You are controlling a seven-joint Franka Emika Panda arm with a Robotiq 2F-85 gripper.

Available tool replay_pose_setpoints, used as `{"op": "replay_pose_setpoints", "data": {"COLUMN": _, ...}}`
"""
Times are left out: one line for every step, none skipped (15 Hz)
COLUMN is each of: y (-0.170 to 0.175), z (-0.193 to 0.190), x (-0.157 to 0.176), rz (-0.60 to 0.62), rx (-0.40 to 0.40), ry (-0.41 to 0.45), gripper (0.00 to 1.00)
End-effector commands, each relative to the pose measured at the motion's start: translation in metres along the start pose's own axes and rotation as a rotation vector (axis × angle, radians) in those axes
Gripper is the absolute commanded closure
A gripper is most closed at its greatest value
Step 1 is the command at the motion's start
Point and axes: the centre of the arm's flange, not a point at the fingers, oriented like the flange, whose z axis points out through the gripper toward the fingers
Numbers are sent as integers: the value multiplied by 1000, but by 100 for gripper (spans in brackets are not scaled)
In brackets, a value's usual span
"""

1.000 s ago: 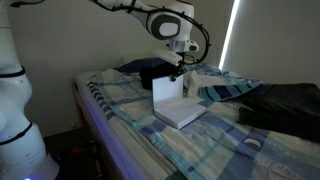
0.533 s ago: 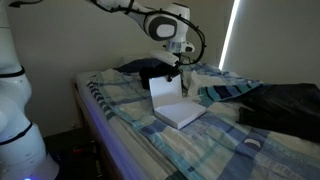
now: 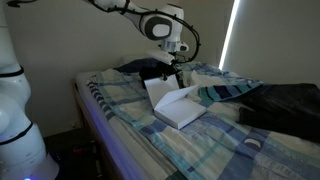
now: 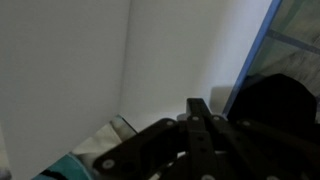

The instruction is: Open the book on the bed

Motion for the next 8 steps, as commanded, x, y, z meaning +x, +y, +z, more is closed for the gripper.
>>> {"op": "replay_pose_setpoints", "data": {"y": -10, "z": -6, "x": -10, "rz": -46, "rx": -17, "ry": -2, "gripper": 100}}
{"op": "replay_pose_setpoints", "data": {"y": -10, "z": -7, "x": -9, "rz": -49, "rx": -20, "ry": -2, "gripper": 100}}
{"op": "replay_pose_setpoints", "data": {"y": -10, "z": -7, "x": -9, "rz": -50, "rx": -22, "ry": -1, "gripper": 100}}
{"op": "replay_pose_setpoints", "data": {"y": -11, "z": -8, "x": -10, "rz": -52, "rx": -23, "ry": 0, "gripper": 100}}
{"op": "replay_pose_setpoints", "data": {"y": -10, "z": -10, "x": -9, "rz": -52, "rx": -24, "ry": 4, "gripper": 100}}
{"op": "replay_pose_setpoints", "data": {"y": -10, "z": -13, "x": -8, "rz": -52, "rx": -24, "ry": 8, "gripper": 100}}
{"op": "replay_pose_setpoints", "data": {"y": -9, "z": -15, "x": -9, "rz": -51, "rx": -23, "ry": 16, "gripper": 100}}
{"op": "replay_pose_setpoints", "data": {"y": -9, "z": -18, "x": -9, "rz": -49, "rx": -21, "ry": 23, "gripper": 100}}
